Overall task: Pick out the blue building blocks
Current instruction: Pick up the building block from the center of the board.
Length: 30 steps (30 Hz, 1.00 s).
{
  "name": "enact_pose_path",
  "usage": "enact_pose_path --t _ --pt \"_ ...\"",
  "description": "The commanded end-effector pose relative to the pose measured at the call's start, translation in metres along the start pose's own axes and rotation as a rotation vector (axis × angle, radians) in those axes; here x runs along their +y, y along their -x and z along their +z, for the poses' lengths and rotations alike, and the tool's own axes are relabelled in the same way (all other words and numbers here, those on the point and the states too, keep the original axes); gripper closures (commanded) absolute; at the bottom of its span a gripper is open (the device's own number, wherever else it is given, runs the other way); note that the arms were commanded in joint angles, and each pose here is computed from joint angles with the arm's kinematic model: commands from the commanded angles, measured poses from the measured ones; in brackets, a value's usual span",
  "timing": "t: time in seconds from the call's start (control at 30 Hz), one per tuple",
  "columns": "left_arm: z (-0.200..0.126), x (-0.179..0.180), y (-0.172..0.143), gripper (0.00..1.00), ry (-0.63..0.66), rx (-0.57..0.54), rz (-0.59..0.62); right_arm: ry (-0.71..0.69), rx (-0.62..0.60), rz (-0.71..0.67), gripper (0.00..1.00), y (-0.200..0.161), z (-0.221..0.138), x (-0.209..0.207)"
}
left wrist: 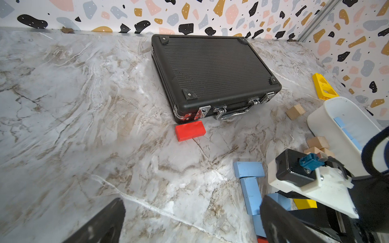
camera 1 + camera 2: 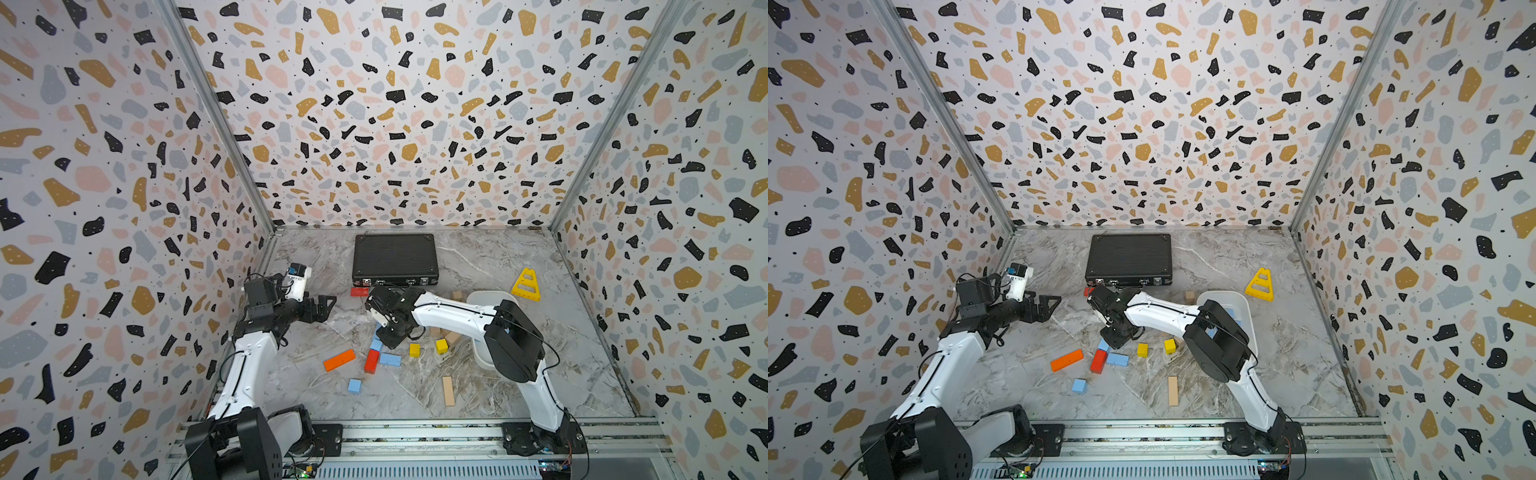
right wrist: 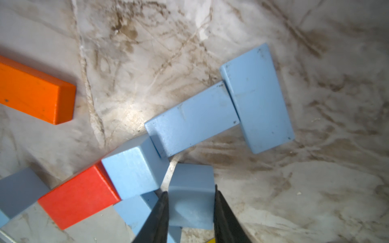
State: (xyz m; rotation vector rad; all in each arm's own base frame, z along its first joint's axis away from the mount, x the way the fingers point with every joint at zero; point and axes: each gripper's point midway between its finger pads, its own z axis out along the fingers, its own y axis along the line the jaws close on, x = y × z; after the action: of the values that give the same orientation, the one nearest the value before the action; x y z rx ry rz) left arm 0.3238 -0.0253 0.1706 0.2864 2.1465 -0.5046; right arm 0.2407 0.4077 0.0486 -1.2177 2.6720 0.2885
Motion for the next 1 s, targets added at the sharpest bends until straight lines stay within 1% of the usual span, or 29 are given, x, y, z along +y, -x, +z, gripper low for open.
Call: enact_pose_path --t 0.0,0.13,0.3,0.37,0.53,0.57,0.67,0.83,0.97 --pt "0.001 -0.001 0.001 0.0 -0.017 -0.017 0.0 -0.014 0.014 -0.014 0.62 0.0 -0.002 0.0" --pt "0.001 -0.001 0.002 0.0 -0.017 -0.019 0.0 -0.016 0.006 -0.019 0.57 0.003 -0.004 0.001" --pt "0.001 -0.002 0.002 0.0 -0.018 -0.021 0.001 -0.016 0.0 -0.018 0.57 0.004 -0.005 0.001" --pt "0.001 -0.002 0.002 0.0 -0.019 -0.02 0.001 -0.016 0.001 -0.016 0.6 0.004 -0.004 0.001" --pt "0.002 -0.003 0.001 0.0 -0.027 -0.02 -0.003 -0.017 -0.01 -0.016 0.71 0.007 -0.007 0.0" --pt "0.002 -0.004 0.001 0.0 -0.031 -0.023 -0.004 -0.018 -0.016 -0.017 0.72 0.008 -0.009 0.001" --pt "0.002 -0.008 0.003 0.0 -0.061 -0.033 -0.023 -0.015 -0.044 -0.017 0.74 0.013 -0.02 0.0" --pt "0.005 -0.027 0.012 0.0 -0.176 -0.071 -0.066 0.01 -0.113 0.033 0.75 0.022 -0.054 -0.011" --pt "0.016 -0.06 0.014 0.0 -0.277 -0.04 -0.013 0.009 -0.149 0.106 0.75 0.016 -0.082 -0.037"
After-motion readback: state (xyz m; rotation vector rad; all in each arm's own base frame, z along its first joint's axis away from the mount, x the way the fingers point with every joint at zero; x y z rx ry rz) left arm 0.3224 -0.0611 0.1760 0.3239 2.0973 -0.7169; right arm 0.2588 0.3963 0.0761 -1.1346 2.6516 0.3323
